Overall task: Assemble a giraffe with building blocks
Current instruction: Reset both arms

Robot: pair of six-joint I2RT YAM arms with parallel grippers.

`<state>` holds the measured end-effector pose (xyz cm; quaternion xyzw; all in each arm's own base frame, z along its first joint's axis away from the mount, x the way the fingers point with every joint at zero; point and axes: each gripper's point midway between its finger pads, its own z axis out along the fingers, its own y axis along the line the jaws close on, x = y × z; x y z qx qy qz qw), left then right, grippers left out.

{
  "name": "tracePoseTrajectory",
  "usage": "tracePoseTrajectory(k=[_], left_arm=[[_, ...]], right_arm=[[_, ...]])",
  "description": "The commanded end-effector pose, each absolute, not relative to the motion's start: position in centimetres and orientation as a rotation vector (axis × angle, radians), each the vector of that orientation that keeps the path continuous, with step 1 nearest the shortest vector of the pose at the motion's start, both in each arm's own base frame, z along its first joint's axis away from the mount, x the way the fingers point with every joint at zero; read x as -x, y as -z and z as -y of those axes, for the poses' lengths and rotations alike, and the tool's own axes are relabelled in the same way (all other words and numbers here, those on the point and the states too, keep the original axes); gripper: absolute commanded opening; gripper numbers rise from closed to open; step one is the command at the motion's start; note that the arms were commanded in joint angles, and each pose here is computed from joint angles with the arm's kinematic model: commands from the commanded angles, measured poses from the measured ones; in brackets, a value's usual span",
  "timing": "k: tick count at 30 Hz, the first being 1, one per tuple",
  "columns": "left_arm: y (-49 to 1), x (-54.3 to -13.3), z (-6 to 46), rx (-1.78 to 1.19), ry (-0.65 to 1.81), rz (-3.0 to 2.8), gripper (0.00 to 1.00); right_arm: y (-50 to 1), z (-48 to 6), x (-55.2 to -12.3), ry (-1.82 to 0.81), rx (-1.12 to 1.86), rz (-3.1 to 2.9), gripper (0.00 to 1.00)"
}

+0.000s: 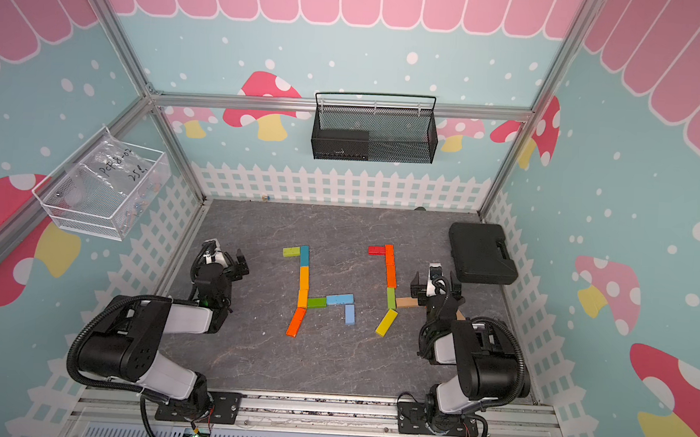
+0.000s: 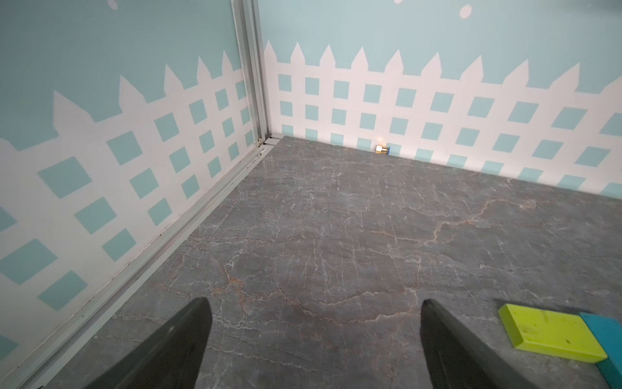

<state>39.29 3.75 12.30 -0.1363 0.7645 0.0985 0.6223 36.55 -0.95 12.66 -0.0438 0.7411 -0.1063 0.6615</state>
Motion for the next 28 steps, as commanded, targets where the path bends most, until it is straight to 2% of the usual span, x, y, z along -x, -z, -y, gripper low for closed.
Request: tracePoseTrajectory(k=[1, 28], left_arm=[[-11.99, -39.42, -3.62, 0.302, -0.219, -1.782, 0.99], [-12.01, -39.54, -3.47, 0.292, -0.223, -1.779, 0.99]], right_arm=[[-13.75, 0.92, -36.62, 0.228, 0.087, -1.630, 1.00], [-13.71, 0.88, -36.70, 0.228, 0.089, -1.632, 1.00]])
